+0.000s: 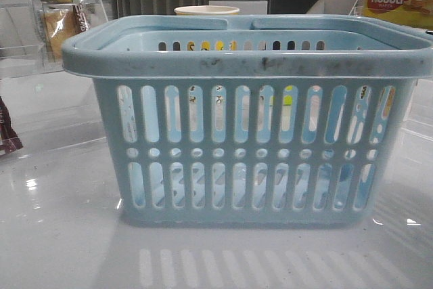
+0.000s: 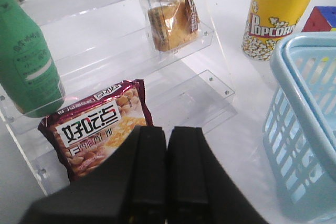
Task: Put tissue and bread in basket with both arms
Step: 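Grasp the black-and-white tissue pack with the right gripper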
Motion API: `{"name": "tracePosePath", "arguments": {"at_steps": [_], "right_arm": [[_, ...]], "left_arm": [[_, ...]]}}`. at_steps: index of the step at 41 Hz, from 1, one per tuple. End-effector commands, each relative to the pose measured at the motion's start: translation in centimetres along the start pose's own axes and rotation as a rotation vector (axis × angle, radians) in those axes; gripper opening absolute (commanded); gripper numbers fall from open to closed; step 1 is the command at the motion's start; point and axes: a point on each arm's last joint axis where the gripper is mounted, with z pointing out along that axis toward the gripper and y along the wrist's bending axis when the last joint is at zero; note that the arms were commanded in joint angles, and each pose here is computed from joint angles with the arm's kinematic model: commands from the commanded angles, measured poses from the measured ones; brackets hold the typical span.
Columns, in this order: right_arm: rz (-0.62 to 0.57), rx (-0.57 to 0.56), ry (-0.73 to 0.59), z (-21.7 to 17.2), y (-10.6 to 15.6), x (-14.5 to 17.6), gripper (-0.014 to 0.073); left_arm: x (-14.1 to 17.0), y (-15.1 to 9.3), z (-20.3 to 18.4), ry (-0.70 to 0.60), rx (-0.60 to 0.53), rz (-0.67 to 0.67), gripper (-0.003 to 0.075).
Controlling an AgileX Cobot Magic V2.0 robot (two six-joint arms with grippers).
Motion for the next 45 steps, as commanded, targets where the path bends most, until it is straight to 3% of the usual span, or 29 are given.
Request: {"name": "tracePosePath", "arguments": {"at_steps": [1,5,9,12,17,21,28,37,45], "right_arm": [[-0.002,0.000,-0.037,0.4,0.0,-1.3,0.0038],[-0.002,0.002,0.009,1.6,0.0,-1.2,0.0050],[-0.003,0.003,0.038,2.4,0.0,-1.1,0.0143],[-0.003,0.004,0.059,2.9,0.0,-1.0,0.0269],[-0.003,0.006,0.089,3.7,0.1,-0.9,0.0483],[-0.004,0.006,0.101,4.1,0.1,-0.9,0.0526],[-0.003,0.029,0.043,3.3,-0.4,-2.8,0.0522],[0.065,0.132,-0.120,0.3,-2.7,-7.9,0.0522],[0.095,0.179,-0.098,0.6,-4.0,-11.2,0.0522]], "left_arm": [[-1.3,-0.1,0.2,-0.066,0.009,-0.015,0.0093],[-1.1,0.0,0.8,-0.024,0.002,-0.004,0.0093],[-0.9,0.1,1.4,0.014,-0.009,0.012,0.0113],[-0.9,0.1,1.8,0.028,-0.008,0.012,0.0180],[-0.9,0.1,2.2,0.034,-0.008,0.011,0.0385],[-0.8,0.1,2.5,0.046,-0.008,0.011,0.0482],[-0.8,0.1,2.6,0.052,-0.008,0.011,0.0461],[-0.8,0.1,2.6,0.052,-0.008,0.011,0.0413],[-0.8,0.1,2.6,0.052,-0.008,0.011,0.0384]]}}
